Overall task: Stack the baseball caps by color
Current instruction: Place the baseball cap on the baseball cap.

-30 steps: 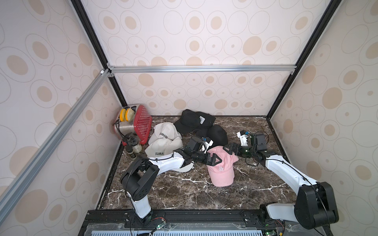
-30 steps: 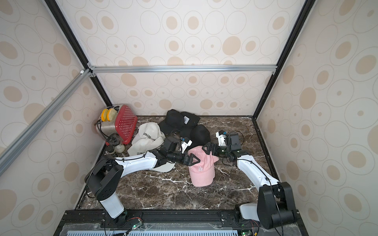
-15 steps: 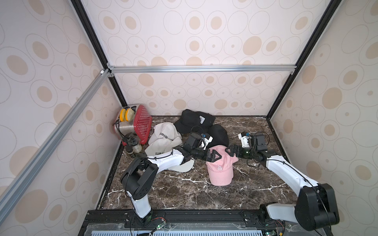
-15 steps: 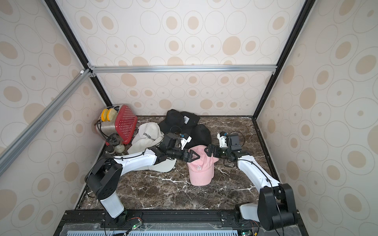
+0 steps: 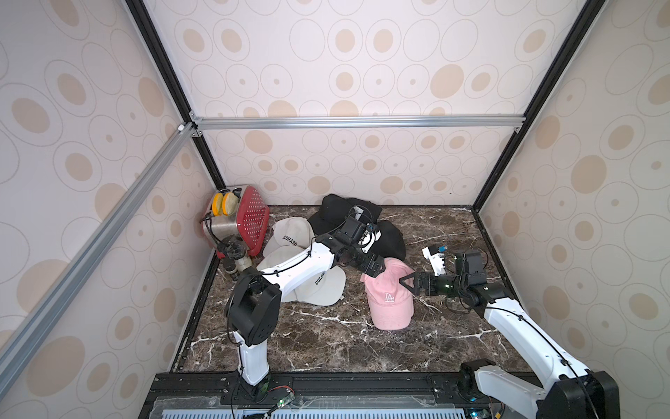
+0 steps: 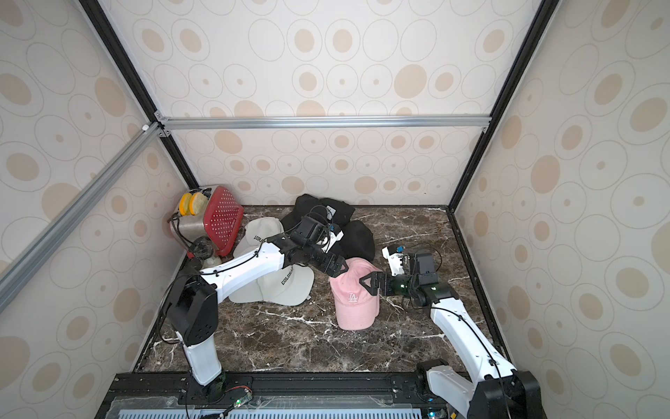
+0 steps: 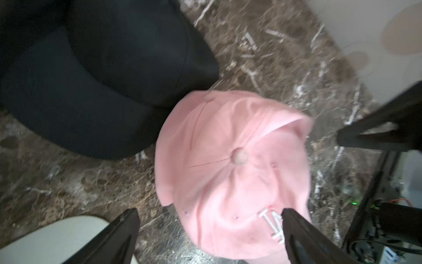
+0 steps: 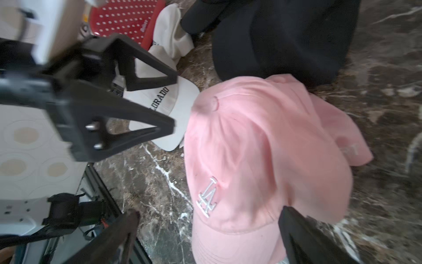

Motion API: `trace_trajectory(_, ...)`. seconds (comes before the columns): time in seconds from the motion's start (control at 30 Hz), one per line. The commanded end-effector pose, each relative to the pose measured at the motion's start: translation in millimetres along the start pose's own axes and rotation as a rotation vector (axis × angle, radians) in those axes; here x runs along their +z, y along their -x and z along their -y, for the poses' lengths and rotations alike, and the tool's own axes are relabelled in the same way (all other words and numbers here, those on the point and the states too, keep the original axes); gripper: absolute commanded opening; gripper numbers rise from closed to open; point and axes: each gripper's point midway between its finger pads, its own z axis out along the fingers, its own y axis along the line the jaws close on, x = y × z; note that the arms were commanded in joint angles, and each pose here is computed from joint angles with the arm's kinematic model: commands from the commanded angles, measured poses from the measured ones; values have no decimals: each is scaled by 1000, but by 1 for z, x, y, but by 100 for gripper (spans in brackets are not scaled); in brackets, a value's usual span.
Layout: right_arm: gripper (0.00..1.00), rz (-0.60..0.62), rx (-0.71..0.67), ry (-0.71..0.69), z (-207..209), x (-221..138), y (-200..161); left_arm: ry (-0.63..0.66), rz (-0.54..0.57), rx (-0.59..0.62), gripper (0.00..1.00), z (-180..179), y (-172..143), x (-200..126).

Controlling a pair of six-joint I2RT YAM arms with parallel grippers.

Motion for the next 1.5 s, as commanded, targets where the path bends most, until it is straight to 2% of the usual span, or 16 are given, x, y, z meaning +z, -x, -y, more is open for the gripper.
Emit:
trace_trajectory(0.0, 100, 33, -26, 94, -13, 4, 10, 190, -103, 16, 98, -33, -10, -2)
trace_trajectory(0.27, 99, -7, 9, 104, 3, 33, 24, 182, -88, -19, 99, -33, -11, 4)
trace_trajectory(0.4, 99, 1, 5, -41, 32, 38, 27, 195, -92, -18, 99, -36, -13, 5)
trace_trajectory(0.5, 99, -13, 3, -95, 46, 45, 29, 192, -98, -20, 99, -36, -14, 9)
trace_trajectory(0.7, 96, -91, 81, -109, 70, 71, 13, 205, -141, -28, 99, -43, -25, 24)
trace_trajectory(0.97, 97, -122, 85, -145, 78, 69, -5, 255, -234, -64, 99, -62, -52, 46)
trace_trajectory(1.13, 98, -92, 50, -147, 69, 59, 7, 214, -192, -71, 99, -52, -42, 39)
trace_trajectory(1.23, 99, -74, 29, -160, 65, 52, 12, 173, -116, -74, 99, -42, -27, 27)
trace_trajectory(1.47, 100, -42, 10, -276, 75, 35, 13, 242, -40, -86, 99, -48, -14, 2)
